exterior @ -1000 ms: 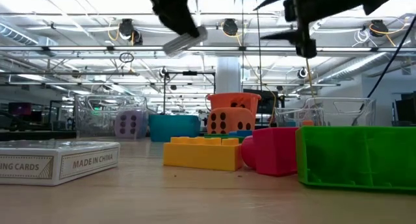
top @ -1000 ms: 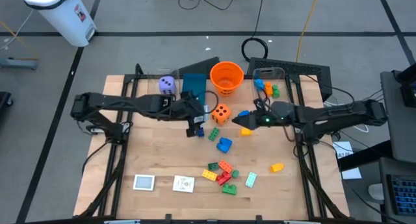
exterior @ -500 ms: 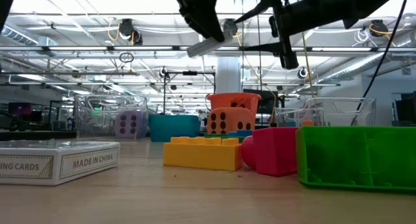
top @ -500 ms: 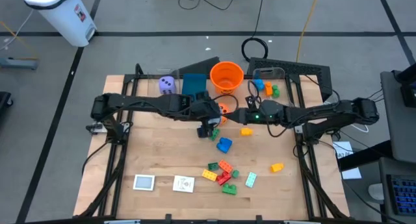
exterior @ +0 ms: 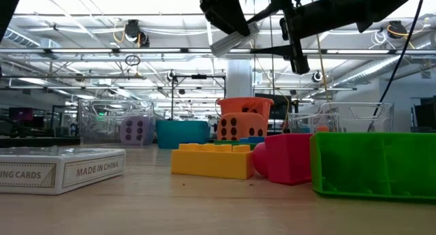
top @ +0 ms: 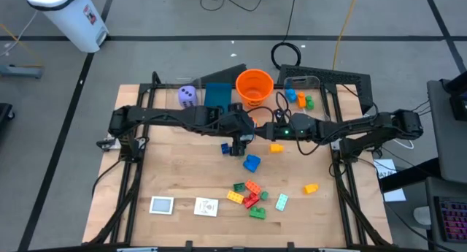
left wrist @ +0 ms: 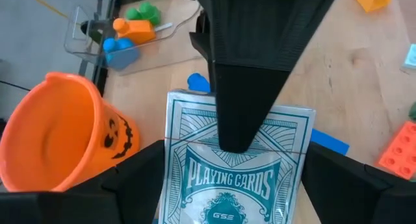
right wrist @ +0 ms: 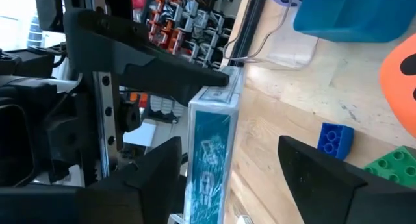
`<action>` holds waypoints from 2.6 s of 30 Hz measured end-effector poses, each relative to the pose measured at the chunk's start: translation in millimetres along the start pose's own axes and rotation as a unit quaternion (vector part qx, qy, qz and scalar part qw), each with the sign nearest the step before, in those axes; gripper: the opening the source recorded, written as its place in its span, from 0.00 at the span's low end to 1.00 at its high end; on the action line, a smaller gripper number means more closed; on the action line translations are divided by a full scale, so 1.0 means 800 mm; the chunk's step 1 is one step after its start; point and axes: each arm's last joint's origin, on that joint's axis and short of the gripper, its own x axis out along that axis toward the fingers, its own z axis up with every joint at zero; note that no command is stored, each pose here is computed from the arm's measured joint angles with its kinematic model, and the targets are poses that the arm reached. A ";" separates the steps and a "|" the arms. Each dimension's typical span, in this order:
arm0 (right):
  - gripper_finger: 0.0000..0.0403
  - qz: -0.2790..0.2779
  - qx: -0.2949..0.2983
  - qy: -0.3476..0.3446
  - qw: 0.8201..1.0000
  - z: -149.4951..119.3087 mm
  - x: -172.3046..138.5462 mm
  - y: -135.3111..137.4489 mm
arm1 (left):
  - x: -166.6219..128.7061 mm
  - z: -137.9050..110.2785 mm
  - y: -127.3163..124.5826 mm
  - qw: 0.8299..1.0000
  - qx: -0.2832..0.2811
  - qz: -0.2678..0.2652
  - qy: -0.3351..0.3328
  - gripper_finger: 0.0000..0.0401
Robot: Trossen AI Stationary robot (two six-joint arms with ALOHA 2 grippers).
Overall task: Pick & Place Toys
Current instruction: Put the blue deck of cards into the blue bin
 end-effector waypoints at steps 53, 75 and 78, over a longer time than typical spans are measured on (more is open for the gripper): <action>0.17 0.240 -0.206 -0.024 0.949 0.029 -0.025 0.053 | -0.181 0.043 0.072 0.933 -0.258 -0.067 -0.242 0.82; 0.17 0.264 -0.295 -0.112 0.912 0.046 -0.073 0.082 | -0.149 0.053 0.085 0.890 -0.347 -0.164 -0.246 0.82; 0.17 0.271 -0.298 -0.118 0.908 0.047 -0.076 0.084 | -0.141 0.054 0.084 0.891 -0.351 -0.164 -0.237 0.79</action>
